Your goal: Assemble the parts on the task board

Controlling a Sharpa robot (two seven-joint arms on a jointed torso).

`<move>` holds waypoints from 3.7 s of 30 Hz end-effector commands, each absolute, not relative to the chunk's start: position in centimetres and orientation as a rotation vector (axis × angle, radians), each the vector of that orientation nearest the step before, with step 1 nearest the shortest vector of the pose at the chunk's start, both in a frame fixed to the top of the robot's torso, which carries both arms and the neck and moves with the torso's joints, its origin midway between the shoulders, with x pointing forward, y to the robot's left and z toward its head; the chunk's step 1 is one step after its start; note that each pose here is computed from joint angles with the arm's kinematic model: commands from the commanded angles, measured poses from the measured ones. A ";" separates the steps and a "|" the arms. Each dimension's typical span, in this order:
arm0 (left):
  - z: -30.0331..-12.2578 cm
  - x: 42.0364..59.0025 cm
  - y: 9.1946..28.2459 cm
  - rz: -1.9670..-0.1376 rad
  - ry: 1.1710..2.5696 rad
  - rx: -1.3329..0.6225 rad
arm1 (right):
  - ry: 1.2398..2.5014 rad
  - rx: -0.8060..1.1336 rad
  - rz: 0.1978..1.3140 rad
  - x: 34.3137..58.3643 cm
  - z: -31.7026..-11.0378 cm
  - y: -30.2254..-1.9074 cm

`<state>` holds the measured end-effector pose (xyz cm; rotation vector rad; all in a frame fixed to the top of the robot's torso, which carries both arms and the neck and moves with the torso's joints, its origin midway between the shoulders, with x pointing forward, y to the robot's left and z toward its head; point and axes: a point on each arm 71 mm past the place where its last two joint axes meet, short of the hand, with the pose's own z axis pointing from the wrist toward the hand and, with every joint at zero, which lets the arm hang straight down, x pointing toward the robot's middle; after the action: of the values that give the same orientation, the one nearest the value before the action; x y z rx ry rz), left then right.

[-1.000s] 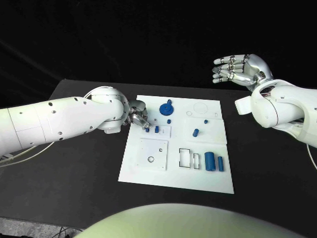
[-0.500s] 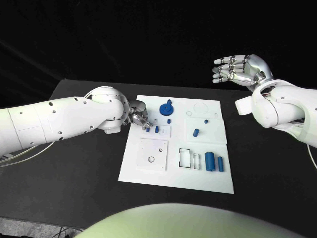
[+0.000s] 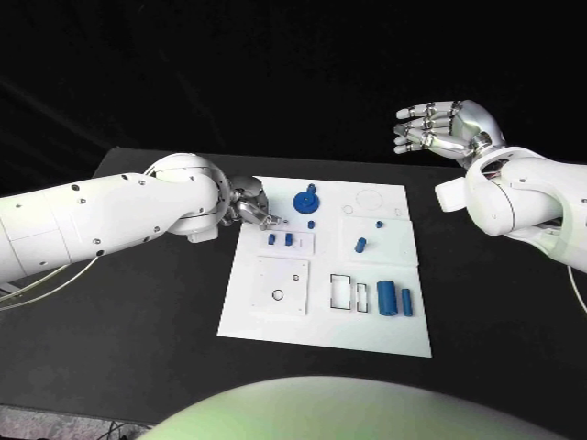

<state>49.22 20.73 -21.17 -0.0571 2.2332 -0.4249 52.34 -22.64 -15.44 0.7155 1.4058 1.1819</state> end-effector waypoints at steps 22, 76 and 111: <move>-20.4 48.5 14.5 -0.849 1.772 0.291 | 1.408 0.680 1.172 52.1 -16.2 -23.2; -23.4 50.7 11.4 -0.599 1.900 0.536 | 1.415 0.682 1.183 52.0 -16.3 -22.9; -24.2 51.2 11.2 -0.580 1.952 0.543 | 1.420 0.682 1.189 52.0 -16.3 -22.6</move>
<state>51.40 11.01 -23.44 0.5279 1.9065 -0.5895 52.06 -22.72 -16.38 0.6915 1.4169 1.1757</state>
